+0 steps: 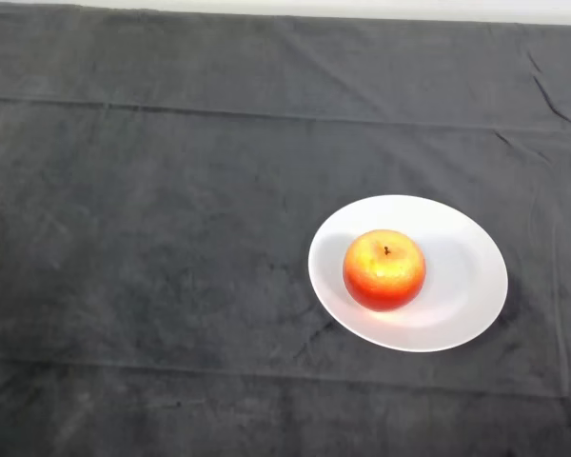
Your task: Move the apple to the plate
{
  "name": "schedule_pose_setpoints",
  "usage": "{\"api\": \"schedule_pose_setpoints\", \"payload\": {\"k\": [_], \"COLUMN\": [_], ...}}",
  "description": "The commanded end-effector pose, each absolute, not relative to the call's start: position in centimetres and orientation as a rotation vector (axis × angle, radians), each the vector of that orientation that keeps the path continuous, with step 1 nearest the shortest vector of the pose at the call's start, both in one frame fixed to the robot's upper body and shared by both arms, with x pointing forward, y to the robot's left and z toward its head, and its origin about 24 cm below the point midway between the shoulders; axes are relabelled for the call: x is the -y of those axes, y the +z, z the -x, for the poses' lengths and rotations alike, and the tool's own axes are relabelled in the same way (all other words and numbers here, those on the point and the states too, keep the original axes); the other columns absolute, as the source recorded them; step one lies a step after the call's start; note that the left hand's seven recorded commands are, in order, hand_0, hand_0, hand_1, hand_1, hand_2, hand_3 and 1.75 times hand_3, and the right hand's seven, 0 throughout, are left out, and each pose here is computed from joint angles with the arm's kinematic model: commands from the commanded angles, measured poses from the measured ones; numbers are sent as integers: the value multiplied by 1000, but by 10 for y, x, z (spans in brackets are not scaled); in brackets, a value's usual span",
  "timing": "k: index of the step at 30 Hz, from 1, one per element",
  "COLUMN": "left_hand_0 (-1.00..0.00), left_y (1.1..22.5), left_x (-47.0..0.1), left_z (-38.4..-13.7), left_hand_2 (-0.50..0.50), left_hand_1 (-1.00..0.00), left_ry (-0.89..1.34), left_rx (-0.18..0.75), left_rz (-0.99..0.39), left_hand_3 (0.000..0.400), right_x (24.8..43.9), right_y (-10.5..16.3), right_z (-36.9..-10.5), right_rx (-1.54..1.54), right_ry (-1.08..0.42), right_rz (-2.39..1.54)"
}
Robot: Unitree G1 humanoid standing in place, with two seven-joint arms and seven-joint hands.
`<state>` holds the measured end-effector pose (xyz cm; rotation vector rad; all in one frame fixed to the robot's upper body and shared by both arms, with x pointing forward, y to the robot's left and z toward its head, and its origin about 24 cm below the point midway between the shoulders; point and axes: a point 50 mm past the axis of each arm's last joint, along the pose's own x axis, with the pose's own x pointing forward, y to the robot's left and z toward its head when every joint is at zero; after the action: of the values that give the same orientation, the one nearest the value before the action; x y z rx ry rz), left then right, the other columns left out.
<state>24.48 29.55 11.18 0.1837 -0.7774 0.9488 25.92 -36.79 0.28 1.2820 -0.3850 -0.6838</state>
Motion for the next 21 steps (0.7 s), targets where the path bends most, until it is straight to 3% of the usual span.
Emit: {"api": "schedule_pose_setpoints", "payload": {"k": [1, 21], "left_hand_0": [0, 0], "left_y": [118, 117], "left_x": [-300, -300], "left_z": [-248, -249], "left_hand_2": [0, 0], "left_hand_1": [0, 0], "left_ry": [970, 967], "left_rx": [814, 808], "left_rz": [-185, -187], "left_hand_3": [0, 0], "right_x": [372, 372], "right_y": [6, 6], "right_z": [-256, -256], "right_rx": [426, 426], "right_ry": [-695, -695], "right_rz": [-1276, -1276]}}
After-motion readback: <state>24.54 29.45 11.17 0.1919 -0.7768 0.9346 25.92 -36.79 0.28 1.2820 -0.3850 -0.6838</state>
